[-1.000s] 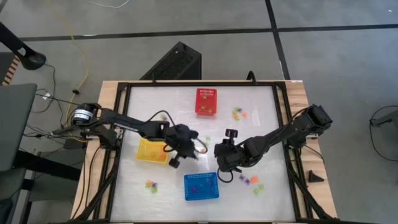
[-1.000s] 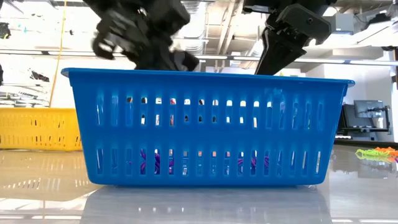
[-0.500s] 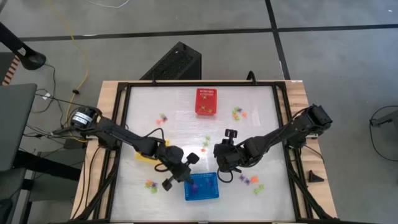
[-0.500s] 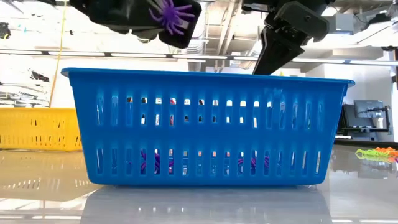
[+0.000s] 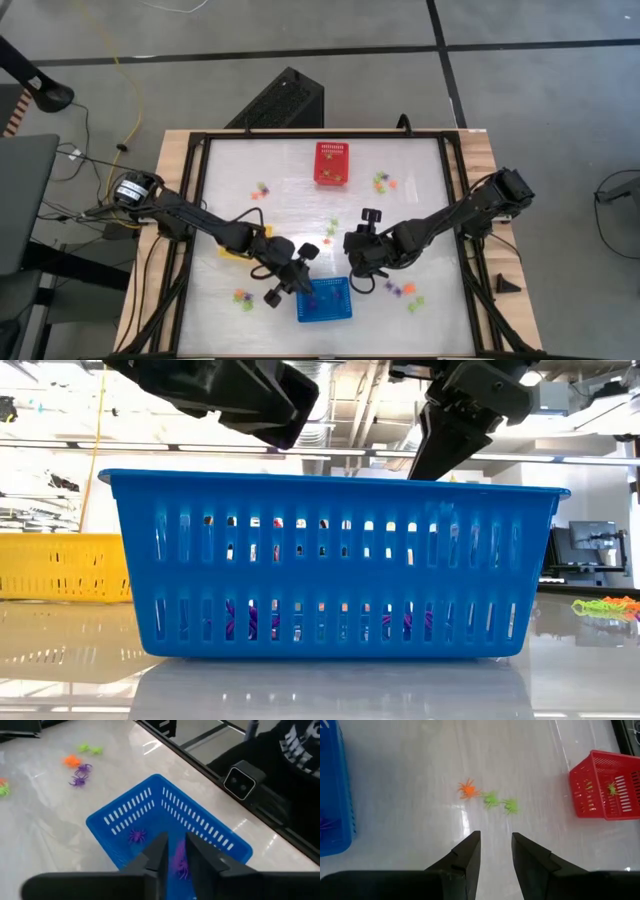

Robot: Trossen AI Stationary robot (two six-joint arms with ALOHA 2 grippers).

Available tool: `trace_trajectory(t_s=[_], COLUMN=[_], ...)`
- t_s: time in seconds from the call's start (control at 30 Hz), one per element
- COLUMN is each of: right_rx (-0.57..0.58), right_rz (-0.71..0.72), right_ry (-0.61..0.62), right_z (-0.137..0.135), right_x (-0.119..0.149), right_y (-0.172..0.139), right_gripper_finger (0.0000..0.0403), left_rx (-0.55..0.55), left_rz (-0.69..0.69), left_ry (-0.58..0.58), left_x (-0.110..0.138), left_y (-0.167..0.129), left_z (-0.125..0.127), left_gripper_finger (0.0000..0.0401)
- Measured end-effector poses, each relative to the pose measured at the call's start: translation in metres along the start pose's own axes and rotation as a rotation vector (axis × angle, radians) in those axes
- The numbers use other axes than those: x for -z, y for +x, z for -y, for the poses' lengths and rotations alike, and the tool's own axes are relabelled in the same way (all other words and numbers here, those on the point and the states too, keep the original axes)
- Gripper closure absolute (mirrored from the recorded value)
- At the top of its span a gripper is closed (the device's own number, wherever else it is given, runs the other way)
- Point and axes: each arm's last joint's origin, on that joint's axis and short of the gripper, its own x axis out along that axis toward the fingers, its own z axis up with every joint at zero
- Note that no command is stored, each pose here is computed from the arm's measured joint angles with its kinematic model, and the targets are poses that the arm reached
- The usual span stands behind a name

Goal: Sort Halloween decoration
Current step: Put the purple spider toy into the blue basket, then put the green spider toy into the red basket

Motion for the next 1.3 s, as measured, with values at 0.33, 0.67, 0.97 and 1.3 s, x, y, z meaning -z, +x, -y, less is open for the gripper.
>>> trace_trajectory(t_s=[0.33,0.67,0.97,1.3], right_rx=[0.000,0.001,0.002,0.004], right_rz=[0.000,-0.003,-0.007,-0.010], right_ry=[-0.002,-0.005,-0.007,-0.005], right_z=[0.000,0.000,0.000,0.001], right_x=[0.000,0.000,0.001,0.001], right_y=[0.000,0.000,0.000,0.000], right_gripper_finger=[0.0262,0.0262,0.0262,0.0262], left_rx=[-0.178,-0.420,-0.528,-0.529], left_rz=[-0.031,-0.138,-0.125,-0.245], left_ry=[-0.001,-0.156,-0.208,-0.192], left_x=[0.002,0.047,0.083,0.095], left_y=[-0.003,-0.010,-0.006,0.026], left_z=[-0.012,-0.096,-0.146,-0.169], left_gripper_finger=[0.0265,0.0266,0.0266,0.0266])
